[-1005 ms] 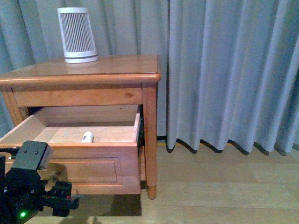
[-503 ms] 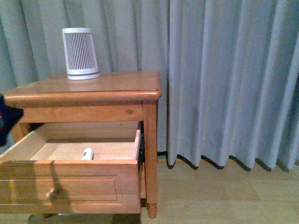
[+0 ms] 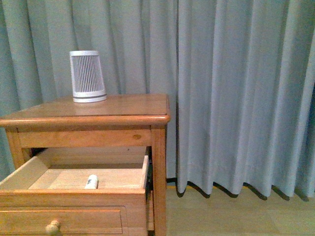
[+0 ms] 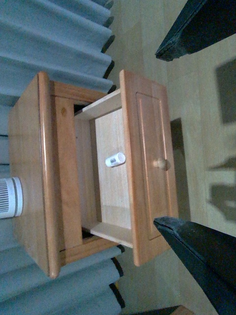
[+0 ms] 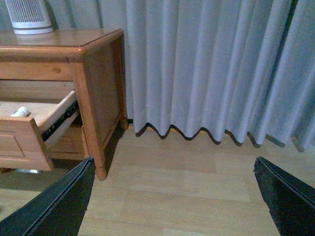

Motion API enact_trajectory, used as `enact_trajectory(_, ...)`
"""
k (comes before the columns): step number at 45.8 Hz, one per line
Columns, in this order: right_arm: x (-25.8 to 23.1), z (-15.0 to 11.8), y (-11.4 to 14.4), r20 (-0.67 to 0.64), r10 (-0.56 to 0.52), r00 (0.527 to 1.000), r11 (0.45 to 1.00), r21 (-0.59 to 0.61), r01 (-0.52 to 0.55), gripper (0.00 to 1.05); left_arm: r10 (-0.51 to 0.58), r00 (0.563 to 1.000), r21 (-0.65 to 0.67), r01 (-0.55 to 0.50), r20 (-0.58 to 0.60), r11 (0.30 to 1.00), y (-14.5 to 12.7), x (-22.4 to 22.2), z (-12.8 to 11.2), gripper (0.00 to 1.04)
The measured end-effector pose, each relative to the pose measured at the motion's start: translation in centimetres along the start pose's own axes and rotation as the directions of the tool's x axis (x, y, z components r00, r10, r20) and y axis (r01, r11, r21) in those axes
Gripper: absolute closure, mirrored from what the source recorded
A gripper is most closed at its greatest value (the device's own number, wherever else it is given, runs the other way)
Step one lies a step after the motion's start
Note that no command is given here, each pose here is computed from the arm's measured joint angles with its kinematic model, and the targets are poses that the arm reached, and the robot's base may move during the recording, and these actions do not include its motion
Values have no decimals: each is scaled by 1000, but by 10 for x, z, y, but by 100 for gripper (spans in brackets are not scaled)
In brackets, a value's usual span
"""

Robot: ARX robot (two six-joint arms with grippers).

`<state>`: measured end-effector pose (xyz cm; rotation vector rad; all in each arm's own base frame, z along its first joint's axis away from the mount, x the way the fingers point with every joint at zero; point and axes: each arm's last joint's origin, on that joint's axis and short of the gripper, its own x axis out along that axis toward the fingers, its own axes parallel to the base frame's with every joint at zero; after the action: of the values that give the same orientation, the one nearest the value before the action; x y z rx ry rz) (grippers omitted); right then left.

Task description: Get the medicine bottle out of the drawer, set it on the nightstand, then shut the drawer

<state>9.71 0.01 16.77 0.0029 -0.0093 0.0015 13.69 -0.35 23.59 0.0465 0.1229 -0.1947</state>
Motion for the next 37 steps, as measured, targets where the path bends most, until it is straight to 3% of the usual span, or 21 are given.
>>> enact_trajectory(12,0,0,0,0,0,1000,1000,0,0,7,-34,999,-26,33,-20,999,-16,-29,-44,7)
enact_trajectory(17,0,0,0,0,-2,1000,1000,0,2,7,150,984,-36,-147,99,989,-17,-30,-55,26)
enact_trajectory(24,0,0,0,0,-1,1000,1000,0,1,7,194,975,-49,-189,111,981,-7,-31,-60,50)
enact_trajectory(34,0,0,0,0,-2,1000,1000,0,2,7,191,974,-51,-186,119,981,-7,-31,-72,98)
enact_trajectory(37,0,0,0,0,-1,1000,1000,0,1,7,192,975,-55,-186,112,981,-7,-30,-74,102)
